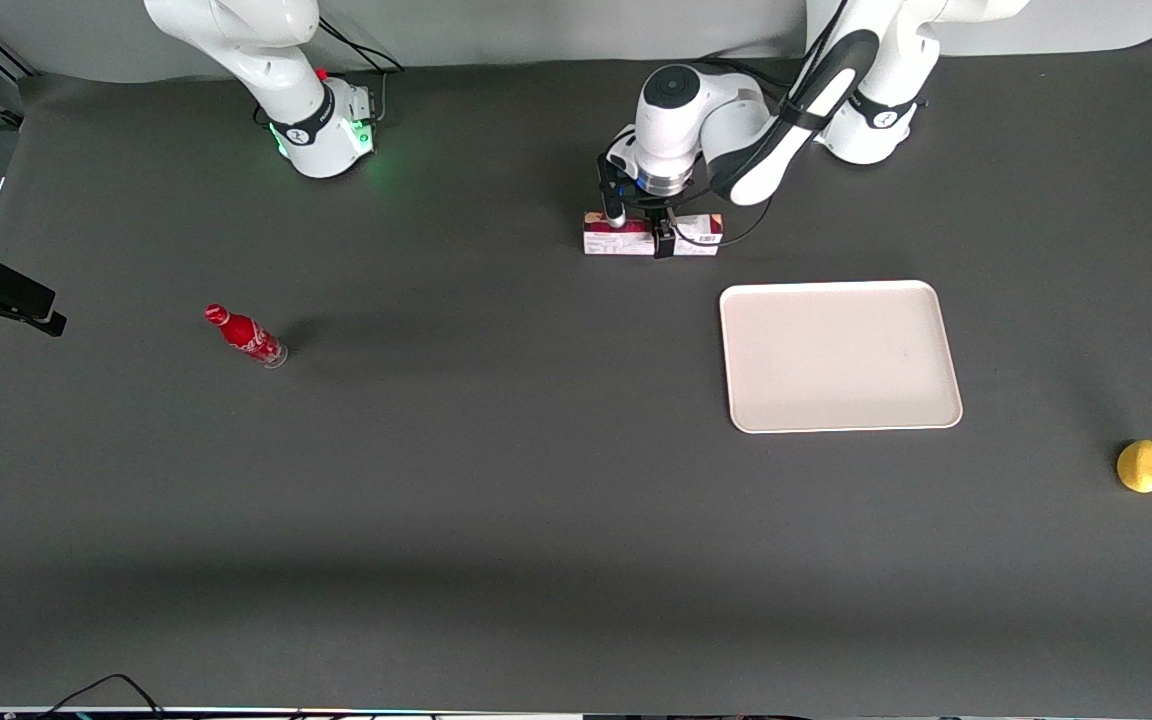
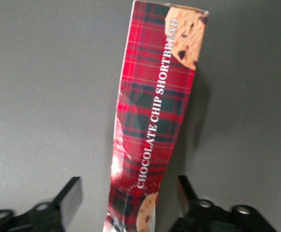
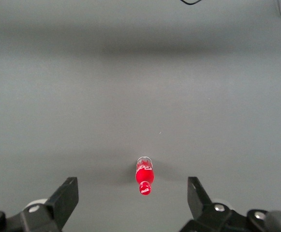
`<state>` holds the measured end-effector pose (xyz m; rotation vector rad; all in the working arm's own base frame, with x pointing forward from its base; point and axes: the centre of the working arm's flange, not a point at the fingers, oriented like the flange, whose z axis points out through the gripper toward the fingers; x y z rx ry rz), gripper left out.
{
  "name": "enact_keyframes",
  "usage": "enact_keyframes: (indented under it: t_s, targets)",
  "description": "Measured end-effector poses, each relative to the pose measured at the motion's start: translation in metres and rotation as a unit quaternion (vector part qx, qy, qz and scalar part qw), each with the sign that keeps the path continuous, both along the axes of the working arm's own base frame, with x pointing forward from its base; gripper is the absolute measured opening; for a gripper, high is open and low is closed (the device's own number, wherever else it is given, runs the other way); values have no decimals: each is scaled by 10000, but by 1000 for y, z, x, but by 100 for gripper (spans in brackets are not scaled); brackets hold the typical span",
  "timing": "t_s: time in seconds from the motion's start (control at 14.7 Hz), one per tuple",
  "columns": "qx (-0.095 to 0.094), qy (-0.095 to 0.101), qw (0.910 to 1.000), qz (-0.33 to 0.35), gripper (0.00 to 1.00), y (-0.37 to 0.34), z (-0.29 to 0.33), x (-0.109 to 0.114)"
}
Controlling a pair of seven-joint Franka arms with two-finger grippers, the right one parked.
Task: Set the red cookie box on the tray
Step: 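Carry the held box over to the white tray's edge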
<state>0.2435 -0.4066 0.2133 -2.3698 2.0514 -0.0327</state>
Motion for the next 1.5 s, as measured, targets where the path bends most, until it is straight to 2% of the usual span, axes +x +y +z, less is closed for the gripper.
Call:
enact_keyframes:
  t_s: [0.2,0.48,0.54,0.75,0.88,0.95,1.09,1.29,1.43,1.5]
  targets:
    - [-12,16,10000,-25,55,-2,-3,3]
    - [-18,25,10000,44,15,-2,-4,7]
    - [-21,21,10000,67,11,-2,-4,8]
    - [-59,-33,9991,429,11,-3,0,17]
    - [-54,-106,9960,887,8,-4,13,32]
    - [11,-93,9926,1212,8,-5,25,43]
    - [108,-96,9833,1816,8,-11,64,67]
    - [210,-279,9694,2430,8,-13,136,111]
    - [274,-386,9538,2965,8,9,178,155]
    - [276,-369,9429,3298,8,26,196,179]
